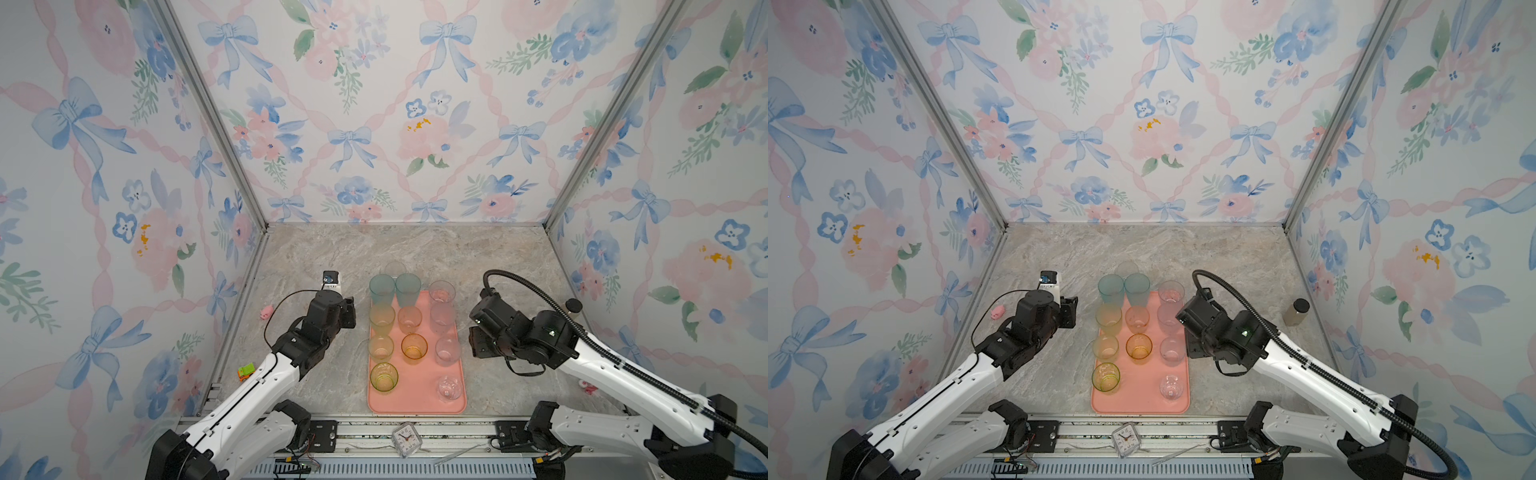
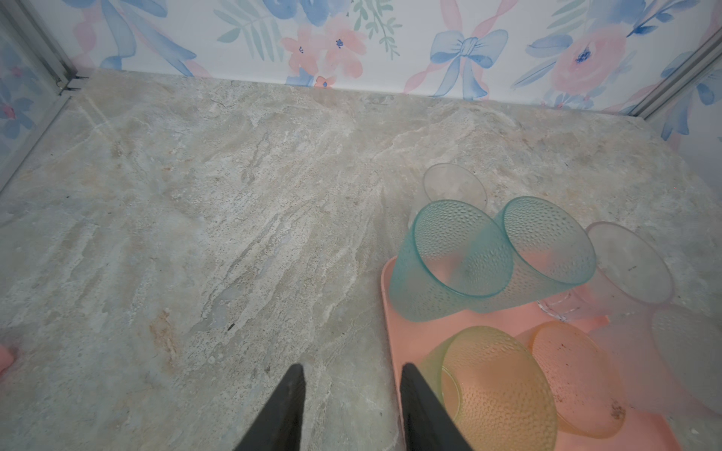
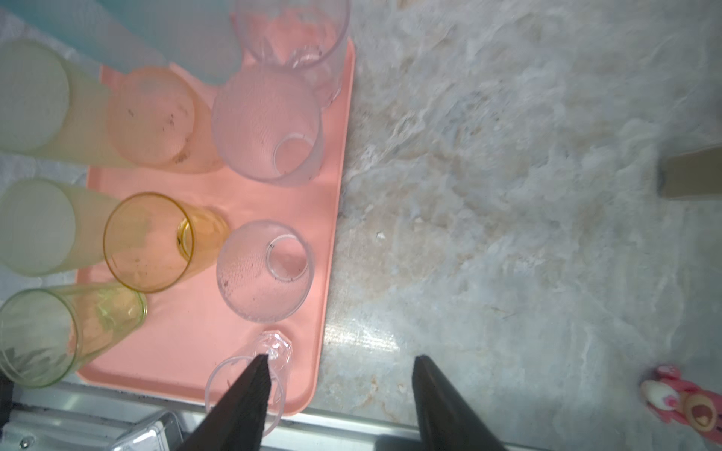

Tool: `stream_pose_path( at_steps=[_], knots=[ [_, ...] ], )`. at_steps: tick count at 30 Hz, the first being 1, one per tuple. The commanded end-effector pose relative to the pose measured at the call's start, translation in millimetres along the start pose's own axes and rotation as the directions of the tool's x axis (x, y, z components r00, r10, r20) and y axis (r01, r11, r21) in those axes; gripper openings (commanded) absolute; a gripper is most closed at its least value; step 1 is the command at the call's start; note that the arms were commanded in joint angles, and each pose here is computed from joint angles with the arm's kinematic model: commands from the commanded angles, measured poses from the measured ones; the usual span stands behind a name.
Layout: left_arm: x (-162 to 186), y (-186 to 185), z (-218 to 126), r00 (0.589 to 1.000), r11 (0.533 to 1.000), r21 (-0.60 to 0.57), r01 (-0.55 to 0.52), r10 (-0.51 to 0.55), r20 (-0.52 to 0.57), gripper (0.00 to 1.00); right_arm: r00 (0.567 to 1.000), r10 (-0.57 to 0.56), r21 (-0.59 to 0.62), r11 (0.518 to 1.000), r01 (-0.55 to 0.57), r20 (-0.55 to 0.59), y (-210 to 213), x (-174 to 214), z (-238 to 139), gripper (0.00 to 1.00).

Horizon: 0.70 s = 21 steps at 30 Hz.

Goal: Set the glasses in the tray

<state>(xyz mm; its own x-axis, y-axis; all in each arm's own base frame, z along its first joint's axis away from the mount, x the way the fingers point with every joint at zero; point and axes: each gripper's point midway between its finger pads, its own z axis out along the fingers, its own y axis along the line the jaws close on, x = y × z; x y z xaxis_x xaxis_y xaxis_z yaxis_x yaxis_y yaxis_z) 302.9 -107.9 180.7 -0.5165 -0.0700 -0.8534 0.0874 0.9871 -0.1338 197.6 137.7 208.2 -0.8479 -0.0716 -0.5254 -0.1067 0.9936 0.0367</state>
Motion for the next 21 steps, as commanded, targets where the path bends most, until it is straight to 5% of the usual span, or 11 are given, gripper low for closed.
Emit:
stream_pose_path(
  at_steps=[1,4,16,21],
  knots=[
    [-2.6,12.7,3.5,1.000,0.998,-0.063,-0.012,0.013,0.016,0.50,0.991,-0.047,0.072,0.997,0.039,0.122,-24.5,-37.2,-15.0,0.64],
    [-7.7,20.9,5.1,0.999,0.995,-0.097,0.003,0.001,0.042,0.98,0.974,-0.012,0.107,0.994,-0.012,0.227,-40.2,-70.3,-21.5,0.66],
    [-27.6,64.1,-1.0,0.982,0.955,-0.291,0.057,-0.001,0.189,0.98,0.919,0.075,0.174,0.973,-0.153,0.388,-95.0,-109.7,-22.2,0.71],
    [-21.0,81.5,2.0,0.952,0.929,-0.371,0.000,0.113,0.284,0.98,0.918,0.106,0.193,0.962,-0.192,0.383,-110.8,-103.5,-10.1,0.72]
  ],
)
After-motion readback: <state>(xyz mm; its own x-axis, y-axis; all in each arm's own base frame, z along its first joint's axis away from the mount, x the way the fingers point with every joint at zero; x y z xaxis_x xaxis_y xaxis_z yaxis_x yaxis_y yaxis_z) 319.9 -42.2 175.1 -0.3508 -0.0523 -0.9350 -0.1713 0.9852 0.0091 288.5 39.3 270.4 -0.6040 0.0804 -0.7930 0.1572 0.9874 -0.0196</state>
